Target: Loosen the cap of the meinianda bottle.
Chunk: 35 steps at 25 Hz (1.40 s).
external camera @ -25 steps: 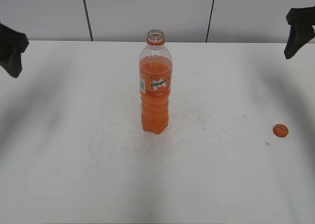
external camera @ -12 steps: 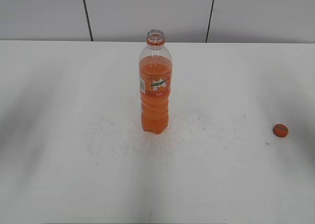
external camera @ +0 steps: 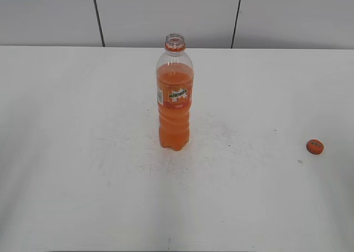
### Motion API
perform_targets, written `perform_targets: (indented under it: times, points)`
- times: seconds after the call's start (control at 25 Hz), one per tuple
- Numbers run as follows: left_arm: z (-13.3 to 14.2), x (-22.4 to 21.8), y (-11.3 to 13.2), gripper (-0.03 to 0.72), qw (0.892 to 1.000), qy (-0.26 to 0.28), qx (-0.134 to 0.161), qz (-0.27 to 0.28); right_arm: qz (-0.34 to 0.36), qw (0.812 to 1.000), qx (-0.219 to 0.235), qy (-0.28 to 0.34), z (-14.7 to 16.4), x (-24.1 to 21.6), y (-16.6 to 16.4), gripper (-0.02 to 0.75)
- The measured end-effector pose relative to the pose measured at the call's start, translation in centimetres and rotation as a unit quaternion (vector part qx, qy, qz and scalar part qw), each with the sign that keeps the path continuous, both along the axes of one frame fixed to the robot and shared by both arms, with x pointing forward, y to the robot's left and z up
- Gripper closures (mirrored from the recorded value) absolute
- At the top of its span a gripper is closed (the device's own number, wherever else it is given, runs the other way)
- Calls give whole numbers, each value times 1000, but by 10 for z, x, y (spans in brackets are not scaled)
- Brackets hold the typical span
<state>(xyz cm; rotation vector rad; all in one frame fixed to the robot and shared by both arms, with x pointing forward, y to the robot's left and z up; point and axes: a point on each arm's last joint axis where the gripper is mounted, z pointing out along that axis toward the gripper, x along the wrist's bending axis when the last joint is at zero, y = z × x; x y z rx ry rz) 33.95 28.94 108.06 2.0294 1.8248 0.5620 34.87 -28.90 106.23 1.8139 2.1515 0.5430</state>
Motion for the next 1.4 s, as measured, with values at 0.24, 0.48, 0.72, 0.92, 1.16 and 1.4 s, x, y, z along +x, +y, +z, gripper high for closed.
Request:
perform_targets:
  times: [0.24, 0.48, 0.72, 0.92, 1.16, 1.4]
  points:
    - [13, -43, 9, 127, 988, -151, -30, -11, 6, 996, -7, -83, -17, -33, 0, 162]
    - [4, -71, 15, 127, 975, -216, -28, -33, 22, 983, -22, -179, -19, -57, -1, 162]
    - [-8, -82, 13, 132, 969, -235, -30, -68, 27, 957, -32, -285, -12, -84, -1, 162]
    - [-9, -83, 13, 134, 968, -237, -29, -72, 28, 937, -36, -346, -11, -107, 0, 162]
    - [-9, -87, 13, 135, 965, -249, -34, -72, 31, 947, -35, -318, -22, -108, 0, 162]
    - [-9, -105, 17, 136, 951, -299, -44, -72, 31, 947, -33, -318, -22, -108, 0, 162]
